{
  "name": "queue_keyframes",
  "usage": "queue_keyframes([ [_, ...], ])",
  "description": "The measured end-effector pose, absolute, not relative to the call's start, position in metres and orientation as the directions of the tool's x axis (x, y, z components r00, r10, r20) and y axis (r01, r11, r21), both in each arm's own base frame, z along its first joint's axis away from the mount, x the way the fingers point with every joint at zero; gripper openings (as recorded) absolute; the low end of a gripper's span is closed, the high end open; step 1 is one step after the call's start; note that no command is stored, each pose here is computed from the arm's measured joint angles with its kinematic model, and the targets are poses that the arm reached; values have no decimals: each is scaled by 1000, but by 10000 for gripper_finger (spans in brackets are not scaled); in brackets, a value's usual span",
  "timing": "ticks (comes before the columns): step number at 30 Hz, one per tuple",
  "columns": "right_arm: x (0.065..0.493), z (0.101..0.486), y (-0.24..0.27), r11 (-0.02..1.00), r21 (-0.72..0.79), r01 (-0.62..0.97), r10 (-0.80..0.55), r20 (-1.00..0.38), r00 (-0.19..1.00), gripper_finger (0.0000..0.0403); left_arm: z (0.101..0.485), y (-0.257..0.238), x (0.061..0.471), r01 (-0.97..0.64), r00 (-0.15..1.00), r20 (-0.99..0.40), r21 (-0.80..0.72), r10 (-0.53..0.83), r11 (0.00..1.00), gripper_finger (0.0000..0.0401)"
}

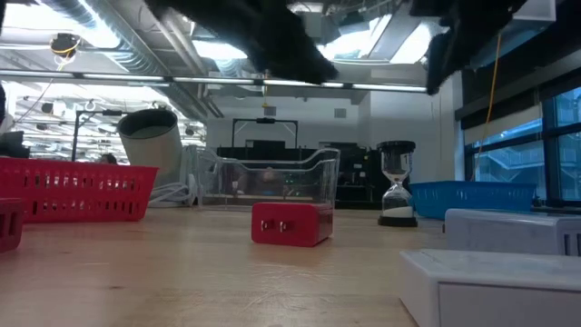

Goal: Pick & Place Office items
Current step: Put the white hourglass into the red bin

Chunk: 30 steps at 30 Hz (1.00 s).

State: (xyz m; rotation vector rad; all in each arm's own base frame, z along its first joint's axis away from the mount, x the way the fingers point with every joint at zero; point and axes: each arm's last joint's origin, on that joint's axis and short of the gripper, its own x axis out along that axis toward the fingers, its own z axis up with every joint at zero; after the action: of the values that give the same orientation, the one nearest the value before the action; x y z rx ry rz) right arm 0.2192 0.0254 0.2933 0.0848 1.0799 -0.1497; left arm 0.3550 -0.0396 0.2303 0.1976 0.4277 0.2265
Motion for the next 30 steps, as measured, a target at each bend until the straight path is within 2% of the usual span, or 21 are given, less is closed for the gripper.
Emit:
queue_keyframes([
  [5,210,290,24,979,-16,206,-93,-925,370,347,200,-20,387,-187,937,-258,204,236,961,281],
  [12,209,290,24,979,-21,203,-94,-928,360,347,162,-3,409,-111,984,-127,93,123,989,281],
  [16,209,290,24,979,-21,202,-94,-928,360,347,154,2,418,-104,990,-91,60,109,993,281],
  [18,209,290,24,979,-21,202,-94,-928,360,347,148,5,424,-106,989,-102,53,111,993,281],
  [23,209,290,24,979,-21,202,-94,-928,360,347,136,5,440,-23,993,-113,-9,22,1000,281],
  [30,209,290,24,979,-18,201,-91,-929,360,347,130,5,446,-74,989,-129,40,79,996,281],
])
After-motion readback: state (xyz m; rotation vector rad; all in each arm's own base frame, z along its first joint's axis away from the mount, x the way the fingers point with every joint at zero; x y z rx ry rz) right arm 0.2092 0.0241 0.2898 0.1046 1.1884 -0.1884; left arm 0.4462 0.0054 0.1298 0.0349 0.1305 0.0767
